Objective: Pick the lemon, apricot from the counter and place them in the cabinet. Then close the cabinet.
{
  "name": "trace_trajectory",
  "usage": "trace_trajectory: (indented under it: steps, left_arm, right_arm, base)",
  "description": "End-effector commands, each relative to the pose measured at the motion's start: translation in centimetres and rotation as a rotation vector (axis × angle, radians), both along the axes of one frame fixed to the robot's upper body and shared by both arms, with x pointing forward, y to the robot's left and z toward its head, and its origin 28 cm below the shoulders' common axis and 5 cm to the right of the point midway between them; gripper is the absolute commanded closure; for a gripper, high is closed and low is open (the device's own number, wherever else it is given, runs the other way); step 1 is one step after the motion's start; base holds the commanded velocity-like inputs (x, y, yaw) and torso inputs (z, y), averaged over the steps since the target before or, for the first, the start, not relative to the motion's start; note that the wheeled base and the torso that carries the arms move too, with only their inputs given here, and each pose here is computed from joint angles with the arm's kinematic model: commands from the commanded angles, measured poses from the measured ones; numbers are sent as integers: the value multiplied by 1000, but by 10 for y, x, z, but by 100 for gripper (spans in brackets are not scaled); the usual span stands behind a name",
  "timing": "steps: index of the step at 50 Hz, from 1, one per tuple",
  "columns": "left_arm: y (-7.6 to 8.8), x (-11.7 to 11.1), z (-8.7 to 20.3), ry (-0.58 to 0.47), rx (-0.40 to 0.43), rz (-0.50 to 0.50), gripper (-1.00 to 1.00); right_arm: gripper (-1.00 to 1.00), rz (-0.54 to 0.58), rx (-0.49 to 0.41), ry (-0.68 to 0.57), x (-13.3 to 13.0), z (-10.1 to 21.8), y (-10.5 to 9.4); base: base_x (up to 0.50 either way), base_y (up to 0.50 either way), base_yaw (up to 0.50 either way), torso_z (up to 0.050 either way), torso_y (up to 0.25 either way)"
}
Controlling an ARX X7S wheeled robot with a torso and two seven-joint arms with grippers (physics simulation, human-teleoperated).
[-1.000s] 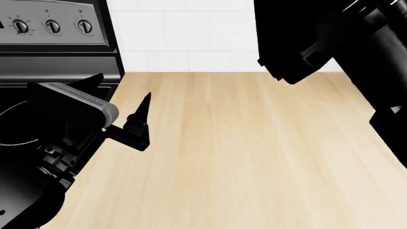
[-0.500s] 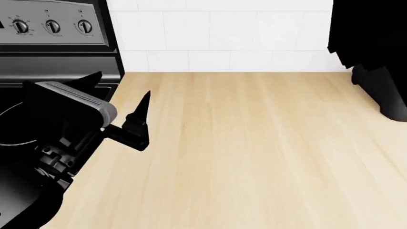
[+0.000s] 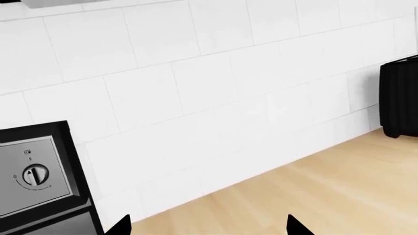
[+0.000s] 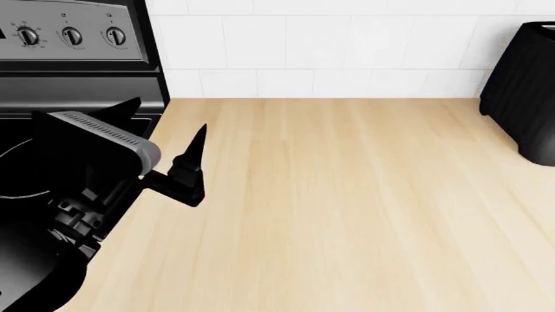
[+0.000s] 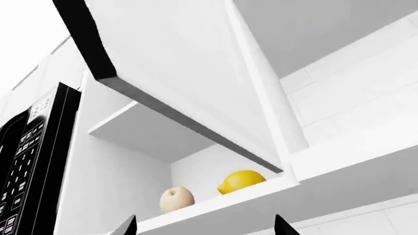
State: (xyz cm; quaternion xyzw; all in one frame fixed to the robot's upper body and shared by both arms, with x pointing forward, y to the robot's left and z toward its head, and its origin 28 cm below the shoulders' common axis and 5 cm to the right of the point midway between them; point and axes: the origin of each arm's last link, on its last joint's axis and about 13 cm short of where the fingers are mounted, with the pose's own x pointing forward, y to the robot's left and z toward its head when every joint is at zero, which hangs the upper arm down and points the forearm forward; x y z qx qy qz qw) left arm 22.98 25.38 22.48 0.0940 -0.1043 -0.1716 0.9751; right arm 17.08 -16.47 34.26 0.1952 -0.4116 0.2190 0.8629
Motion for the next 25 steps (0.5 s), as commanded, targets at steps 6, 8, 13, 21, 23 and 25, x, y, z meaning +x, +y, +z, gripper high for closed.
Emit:
trace_trajectory:
  steps: [6, 8, 13, 21, 23, 25]
  left_arm:
    - [0, -1, 0, -2, -3, 5, -100]
    - [1, -1, 0, -2, -4, 6, -100]
    - [1, 1, -2, -1, -4, 7, -100]
    - [1, 3, -3, -1, -4, 9, -100]
    - [1, 3, -4, -1, -5, 8, -100]
    - [2, 3, -4, -1, -6, 10, -100]
  right_arm:
    - [-100, -108, 88, 20, -5, 5, -11]
    - [-100, -133, 110, 71, -1, 2, -14]
    - [-100, -137, 187, 99, 2, -1, -20]
    - [-100, -16, 329, 38, -1, 3, -23]
    - [-100, 27, 371, 27, 0, 4, -23]
    - [-100, 61, 407, 17, 0, 4, -23]
  base:
    - [0, 0, 0, 0, 0]
    - [0, 0, 0, 0, 0]
    - [0, 0, 0, 0, 0]
    - [0, 0, 0, 0, 0]
    - [0, 0, 0, 0, 0]
    - [0, 0, 0, 0, 0]
